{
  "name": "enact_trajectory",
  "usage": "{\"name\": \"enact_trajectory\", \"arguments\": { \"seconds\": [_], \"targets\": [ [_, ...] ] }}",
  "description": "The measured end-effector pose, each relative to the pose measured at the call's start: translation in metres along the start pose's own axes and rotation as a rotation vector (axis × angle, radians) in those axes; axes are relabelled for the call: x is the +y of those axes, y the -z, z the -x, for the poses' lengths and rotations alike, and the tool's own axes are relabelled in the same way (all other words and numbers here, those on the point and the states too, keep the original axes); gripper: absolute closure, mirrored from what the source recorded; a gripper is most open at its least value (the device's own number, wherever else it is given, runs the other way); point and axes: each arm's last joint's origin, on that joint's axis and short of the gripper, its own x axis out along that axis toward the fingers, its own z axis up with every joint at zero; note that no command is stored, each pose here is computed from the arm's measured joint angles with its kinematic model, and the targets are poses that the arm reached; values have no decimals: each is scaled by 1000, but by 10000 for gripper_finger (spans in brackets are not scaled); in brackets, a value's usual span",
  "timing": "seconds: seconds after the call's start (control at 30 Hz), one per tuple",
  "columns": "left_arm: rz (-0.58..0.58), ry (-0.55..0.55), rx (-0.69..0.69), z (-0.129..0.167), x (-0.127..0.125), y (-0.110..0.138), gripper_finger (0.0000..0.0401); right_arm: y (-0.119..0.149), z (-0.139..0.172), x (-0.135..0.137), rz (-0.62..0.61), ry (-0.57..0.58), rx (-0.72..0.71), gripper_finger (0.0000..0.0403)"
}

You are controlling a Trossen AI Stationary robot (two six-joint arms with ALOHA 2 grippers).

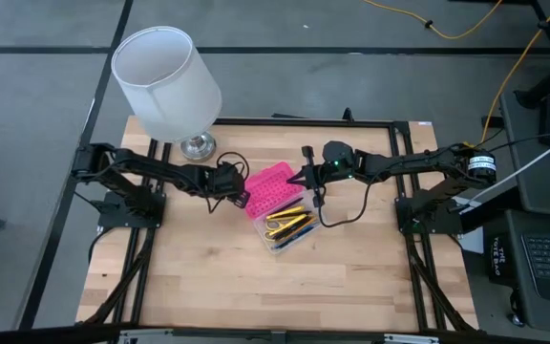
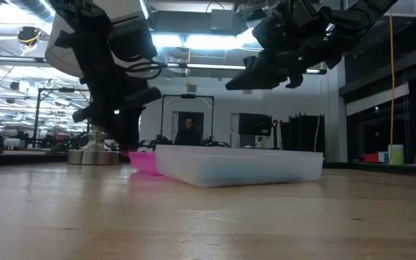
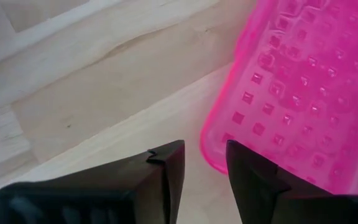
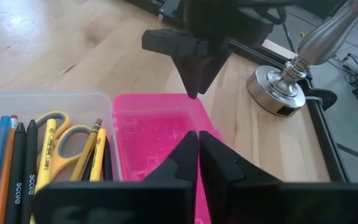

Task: Pick & place school supplies into a supply box
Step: Close the supply box

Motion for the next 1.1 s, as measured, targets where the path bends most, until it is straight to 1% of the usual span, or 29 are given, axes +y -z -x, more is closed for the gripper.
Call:
{"name": "enact_trajectory", "arguments": {
  "seconds": [0.13, 0.2, 0.43, 0.53, 0.83, 1.1],
  "targets": [
    [4, -16, 11, -5, 2, -1, 291, -1, 0, 0, 2, 3, -5, 378],
    [-14, -21, 16, -7, 2, -1, 291, 0, 0, 0, 1, 3, -4, 378],
    [-78, 22, -12, -9, -3, -4, 291, -1, 0, 0, 2, 4, -5, 391],
    [-87, 25, -13, -9, -3, -4, 295, -1, 0, 0, 2, 4, -6, 394],
    [-171, 15, -5, -11, -3, -3, 317, -1, 0, 0, 2, 4, -7, 378],
    [-234, -13, 13, -22, -4, 1, 347, -2, 0, -1, 5, 9, -15, 389]
  ]
}}
